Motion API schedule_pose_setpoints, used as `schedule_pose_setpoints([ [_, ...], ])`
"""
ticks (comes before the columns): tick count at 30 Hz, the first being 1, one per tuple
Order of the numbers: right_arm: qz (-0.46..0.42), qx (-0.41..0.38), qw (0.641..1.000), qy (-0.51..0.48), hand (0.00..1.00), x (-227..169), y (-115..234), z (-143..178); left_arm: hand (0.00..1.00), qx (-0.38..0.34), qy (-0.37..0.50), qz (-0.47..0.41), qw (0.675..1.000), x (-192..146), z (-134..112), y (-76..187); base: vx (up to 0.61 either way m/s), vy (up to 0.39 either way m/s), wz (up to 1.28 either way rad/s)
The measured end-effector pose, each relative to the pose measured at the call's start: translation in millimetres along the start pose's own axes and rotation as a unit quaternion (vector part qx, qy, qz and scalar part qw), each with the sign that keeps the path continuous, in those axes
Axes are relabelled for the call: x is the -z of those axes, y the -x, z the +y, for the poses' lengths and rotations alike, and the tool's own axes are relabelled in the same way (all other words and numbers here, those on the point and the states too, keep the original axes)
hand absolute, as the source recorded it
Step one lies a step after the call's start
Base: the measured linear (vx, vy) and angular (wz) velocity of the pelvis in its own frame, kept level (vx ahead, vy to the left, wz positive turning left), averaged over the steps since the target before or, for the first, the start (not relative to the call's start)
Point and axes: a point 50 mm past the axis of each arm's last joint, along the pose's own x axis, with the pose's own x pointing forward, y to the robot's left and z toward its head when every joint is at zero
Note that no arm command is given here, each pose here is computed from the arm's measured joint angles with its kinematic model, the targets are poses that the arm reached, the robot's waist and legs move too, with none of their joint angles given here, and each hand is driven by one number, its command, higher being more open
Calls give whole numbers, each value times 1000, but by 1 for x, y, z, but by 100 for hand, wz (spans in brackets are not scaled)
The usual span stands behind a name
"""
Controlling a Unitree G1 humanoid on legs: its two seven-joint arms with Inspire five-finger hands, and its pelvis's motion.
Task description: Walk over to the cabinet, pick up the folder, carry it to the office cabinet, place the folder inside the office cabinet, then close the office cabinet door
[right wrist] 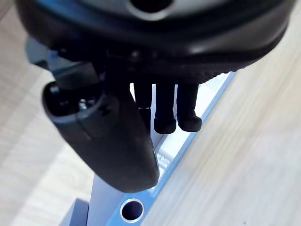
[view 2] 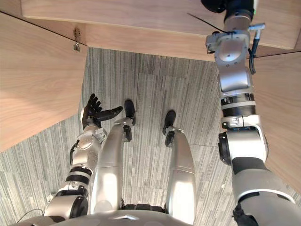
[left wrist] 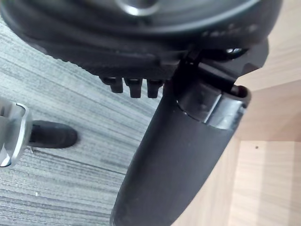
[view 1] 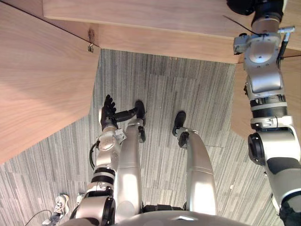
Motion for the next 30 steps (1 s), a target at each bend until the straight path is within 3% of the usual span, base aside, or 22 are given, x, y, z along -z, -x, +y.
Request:
schedule_pose_setpoints([
  [6, 66, -23, 996, -58, 0, 45, 70, 11, 100, -1, -20, 23, 1000, 13, 9, 8, -6, -1, -10],
  [14, 199, -128, 963, -130, 0, 89, 183, 53, 100, 0, -75, 107, 991, 59, 27, 34, 106, -7, -17],
  [15, 218, -150, 954, -140, 100, 92, 203, 59, 100, -1, -82, 128, 988, 69, 29, 40, 193, 27, -15],
  [20, 344, -184, 905, -169, 100, 115, 281, 74, 100, 6, -106, 196, 975, 102, 30, 61, 179, 13, -4],
  [23, 430, -211, 869, -121, 100, 144, 323, 76, 100, 8, -128, 232, 964, 117, 35, 70, 124, 4, 7],
  [30, 584, -211, 783, -25, 100, 186, 400, 43, 100, -12, -154, 283, 947, 135, 58, 89, 40, 8, -6],
])
